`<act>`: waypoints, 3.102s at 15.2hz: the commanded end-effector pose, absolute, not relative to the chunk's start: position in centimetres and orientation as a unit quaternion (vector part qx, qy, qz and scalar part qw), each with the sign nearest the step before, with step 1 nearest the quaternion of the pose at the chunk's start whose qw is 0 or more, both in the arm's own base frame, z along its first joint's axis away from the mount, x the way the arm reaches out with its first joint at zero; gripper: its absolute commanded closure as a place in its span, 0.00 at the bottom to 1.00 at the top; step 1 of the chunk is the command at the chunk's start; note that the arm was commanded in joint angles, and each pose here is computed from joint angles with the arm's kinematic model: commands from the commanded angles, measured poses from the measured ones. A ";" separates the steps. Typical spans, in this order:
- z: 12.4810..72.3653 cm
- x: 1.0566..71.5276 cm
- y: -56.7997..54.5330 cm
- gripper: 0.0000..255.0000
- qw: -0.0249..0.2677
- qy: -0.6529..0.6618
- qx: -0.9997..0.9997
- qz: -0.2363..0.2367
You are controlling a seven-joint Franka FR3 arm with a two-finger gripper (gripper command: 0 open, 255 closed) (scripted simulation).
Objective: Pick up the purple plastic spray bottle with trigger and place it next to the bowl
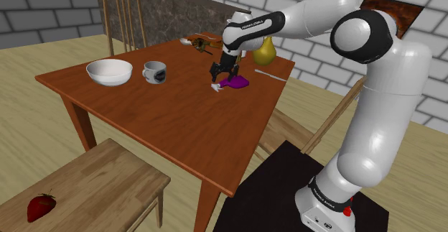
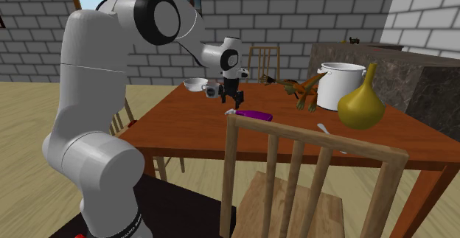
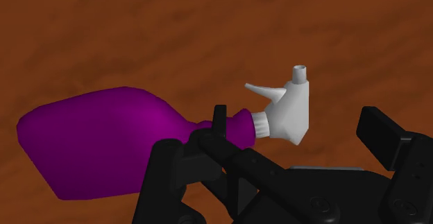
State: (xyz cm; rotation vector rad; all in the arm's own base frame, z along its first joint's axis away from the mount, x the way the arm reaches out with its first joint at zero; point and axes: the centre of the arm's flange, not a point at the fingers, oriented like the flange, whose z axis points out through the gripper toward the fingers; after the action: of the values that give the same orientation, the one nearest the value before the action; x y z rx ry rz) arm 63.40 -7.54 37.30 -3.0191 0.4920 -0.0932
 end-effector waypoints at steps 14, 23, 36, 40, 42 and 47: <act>33.3 64.0 -7.5 0.00 0.041 0.162 -0.985 -0.031; 33.3 64.0 -7.5 1.00 0.041 0.162 -0.985 -0.031; 39.7 64.0 -7.5 1.00 0.041 0.162 -0.985 -0.031; 41.8 64.0 -7.5 1.00 0.041 0.162 -0.985 -0.031; 42.8 64.0 -7.5 1.00 0.041 0.162 -0.985 -0.031; 45.5 64.0 -7.5 1.00 0.041 0.162 -0.985 -0.031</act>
State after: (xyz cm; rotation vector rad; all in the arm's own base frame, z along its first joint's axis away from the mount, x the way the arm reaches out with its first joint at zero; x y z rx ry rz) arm 64.02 -7.47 45.00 -3.0169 0.4975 -0.0947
